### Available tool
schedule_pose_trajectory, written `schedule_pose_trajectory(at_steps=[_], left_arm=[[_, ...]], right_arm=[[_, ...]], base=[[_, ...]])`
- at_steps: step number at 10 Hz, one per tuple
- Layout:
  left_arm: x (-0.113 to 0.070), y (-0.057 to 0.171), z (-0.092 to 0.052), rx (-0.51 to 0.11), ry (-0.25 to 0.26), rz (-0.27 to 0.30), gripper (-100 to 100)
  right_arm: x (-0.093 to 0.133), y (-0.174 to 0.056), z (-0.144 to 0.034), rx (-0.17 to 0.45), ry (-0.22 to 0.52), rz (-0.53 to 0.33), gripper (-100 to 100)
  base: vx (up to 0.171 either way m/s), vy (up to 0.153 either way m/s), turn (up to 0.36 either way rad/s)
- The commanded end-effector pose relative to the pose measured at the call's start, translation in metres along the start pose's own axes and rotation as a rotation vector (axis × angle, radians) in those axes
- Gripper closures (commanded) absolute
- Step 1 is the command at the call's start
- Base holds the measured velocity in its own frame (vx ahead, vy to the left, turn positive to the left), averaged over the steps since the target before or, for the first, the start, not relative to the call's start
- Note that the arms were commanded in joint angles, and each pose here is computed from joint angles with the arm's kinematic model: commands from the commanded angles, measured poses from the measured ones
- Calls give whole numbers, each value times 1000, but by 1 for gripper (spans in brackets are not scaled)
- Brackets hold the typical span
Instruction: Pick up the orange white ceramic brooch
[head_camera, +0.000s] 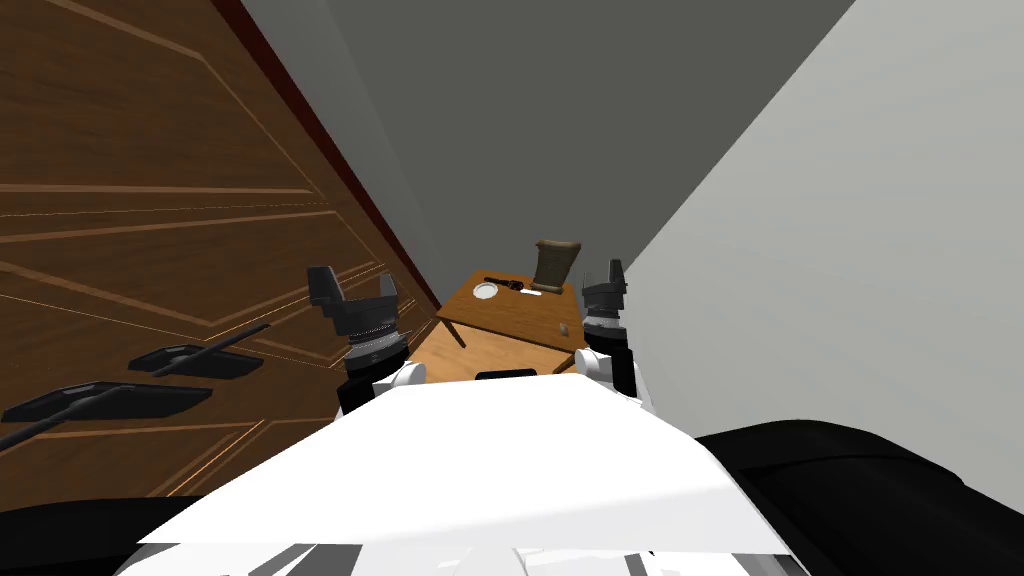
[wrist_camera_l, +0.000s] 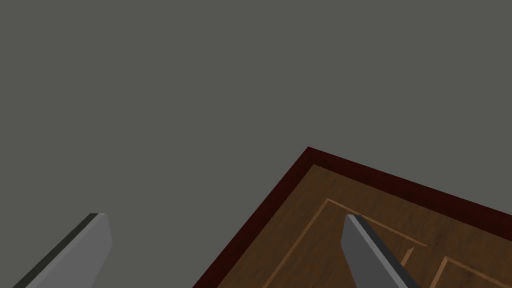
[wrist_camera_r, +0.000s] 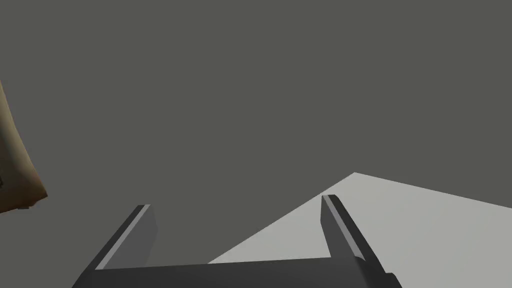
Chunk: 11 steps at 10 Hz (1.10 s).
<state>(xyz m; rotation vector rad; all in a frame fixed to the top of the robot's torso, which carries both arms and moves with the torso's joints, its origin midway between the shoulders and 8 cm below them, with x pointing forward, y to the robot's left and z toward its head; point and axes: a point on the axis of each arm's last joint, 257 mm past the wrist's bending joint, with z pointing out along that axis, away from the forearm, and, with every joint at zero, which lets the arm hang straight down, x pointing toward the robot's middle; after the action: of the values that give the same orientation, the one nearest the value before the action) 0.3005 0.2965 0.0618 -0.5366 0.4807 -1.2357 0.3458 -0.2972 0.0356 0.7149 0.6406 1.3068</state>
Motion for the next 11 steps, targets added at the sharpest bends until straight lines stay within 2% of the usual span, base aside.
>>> schedule_pose_trajectory(at_steps=[1, 5, 8, 9, 11], left_arm=[[0, 0, 0, 0, 0, 0, 0], [0, 0, 0, 0, 0, 0, 0], [0, 0, 0, 0, 0, 0, 0], [0, 0, 0, 0, 0, 0, 0], [0, 0, 0, 0, 0, 0, 0]], right_arm=[[8, -6, -3, 7, 48, -39, -100], [28, -31, -18, 35, 179, -164, -100], [44, -63, -41, 66, 309, -296, -100], [45, -64, -42, 67, 320, -301, -100], [55, -88, -64, 86, 426, -404, -100]], base=[[-40, 30, 89], [-94, 58, 117], [-104, 81, 205], [-78, 51, 30], [-76, 25, 205]])
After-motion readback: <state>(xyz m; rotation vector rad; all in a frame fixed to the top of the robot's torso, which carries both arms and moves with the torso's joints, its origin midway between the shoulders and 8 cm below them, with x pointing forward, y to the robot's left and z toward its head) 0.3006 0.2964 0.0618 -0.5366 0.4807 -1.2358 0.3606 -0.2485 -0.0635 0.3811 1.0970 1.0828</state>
